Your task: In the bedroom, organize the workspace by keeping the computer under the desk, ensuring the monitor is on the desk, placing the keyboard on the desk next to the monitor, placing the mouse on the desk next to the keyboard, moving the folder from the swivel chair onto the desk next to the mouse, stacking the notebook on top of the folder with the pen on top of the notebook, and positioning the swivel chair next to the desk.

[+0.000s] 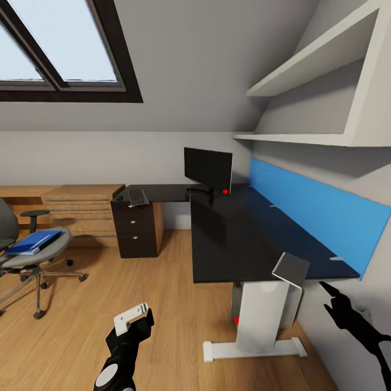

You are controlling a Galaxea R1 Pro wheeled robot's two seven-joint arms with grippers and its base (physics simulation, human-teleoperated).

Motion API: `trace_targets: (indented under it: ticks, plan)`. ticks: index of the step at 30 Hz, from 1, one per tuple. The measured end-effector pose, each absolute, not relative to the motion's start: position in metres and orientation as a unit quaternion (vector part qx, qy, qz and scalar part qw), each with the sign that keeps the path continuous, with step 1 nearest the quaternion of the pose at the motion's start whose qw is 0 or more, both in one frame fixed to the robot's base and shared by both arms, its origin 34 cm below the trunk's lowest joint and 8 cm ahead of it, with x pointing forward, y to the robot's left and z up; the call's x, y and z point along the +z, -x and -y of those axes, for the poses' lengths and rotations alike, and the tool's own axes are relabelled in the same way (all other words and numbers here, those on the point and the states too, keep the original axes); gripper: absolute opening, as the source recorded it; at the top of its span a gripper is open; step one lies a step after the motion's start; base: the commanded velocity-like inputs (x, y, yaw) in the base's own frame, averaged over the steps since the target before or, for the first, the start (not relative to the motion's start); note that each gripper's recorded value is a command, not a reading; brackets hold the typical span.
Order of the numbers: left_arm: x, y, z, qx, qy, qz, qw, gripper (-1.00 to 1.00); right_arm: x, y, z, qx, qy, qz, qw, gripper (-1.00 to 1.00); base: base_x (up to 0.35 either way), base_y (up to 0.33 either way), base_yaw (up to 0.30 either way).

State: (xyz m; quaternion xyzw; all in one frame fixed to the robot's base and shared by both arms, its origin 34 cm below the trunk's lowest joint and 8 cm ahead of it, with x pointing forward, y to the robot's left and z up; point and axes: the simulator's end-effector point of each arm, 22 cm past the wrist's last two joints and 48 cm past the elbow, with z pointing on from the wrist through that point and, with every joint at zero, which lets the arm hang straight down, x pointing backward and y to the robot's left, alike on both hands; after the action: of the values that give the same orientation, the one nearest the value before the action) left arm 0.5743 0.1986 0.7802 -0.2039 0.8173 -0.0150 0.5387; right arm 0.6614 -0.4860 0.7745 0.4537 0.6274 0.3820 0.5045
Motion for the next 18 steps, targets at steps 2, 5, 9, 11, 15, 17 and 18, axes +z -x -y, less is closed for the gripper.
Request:
trace_targets:
  ticks: [2, 5, 9, 11, 15, 17, 18]
  plan:
    - [0.777, -0.574, -0.198, -0.015, 0.204, -0.817, 0.539, 1.0, 0.774, -0.662, 0.485, 0.385, -0.45, -0.625, 0.509, 1.0, 0.0, 0.0, 0.0]
    - [0.771, -0.573, -0.198, -0.015, 0.204, -0.817, 0.539, 1.0, 0.772, -0.662, 0.484, 0.39, -0.447, -0.622, 0.512, 1.0, 0.0, 0.0, 0.0]
    - [0.763, -0.572, -0.198, -0.016, 0.204, -0.817, 0.538, 1.0, 0.765, -0.661, 0.483, 0.392, -0.445, -0.621, 0.512, 1.0, 0.0, 0.0, 0.0]
    - [0.758, -0.572, -0.198, -0.015, 0.204, -0.818, 0.538, 1.0, 0.761, -0.661, 0.482, 0.393, -0.445, -0.621, 0.512, 1.0, 0.0, 0.0, 0.0]
    - [0.749, -0.571, -0.198, -0.014, 0.203, -0.819, 0.537, 1.0, 0.751, -0.66, 0.477, 0.397, -0.446, -0.62, 0.509, 1.0, 0.0, 0.0, 0.0]
    - [0.745, -0.57, -0.198, -0.014, 0.203, -0.819, 0.537, 1.0, 0.746, -0.661, 0.474, 0.399, -0.447, -0.619, 0.508, 1.0, 0.0, 0.0, 0.0]
    - [0.743, -0.57, -0.198, -0.014, 0.203, -0.819, 0.536, 1.0, 0.743, -0.661, 0.471, 0.4, -0.448, -0.619, 0.507, 1.0, 0.0, 0.0, 0.0]
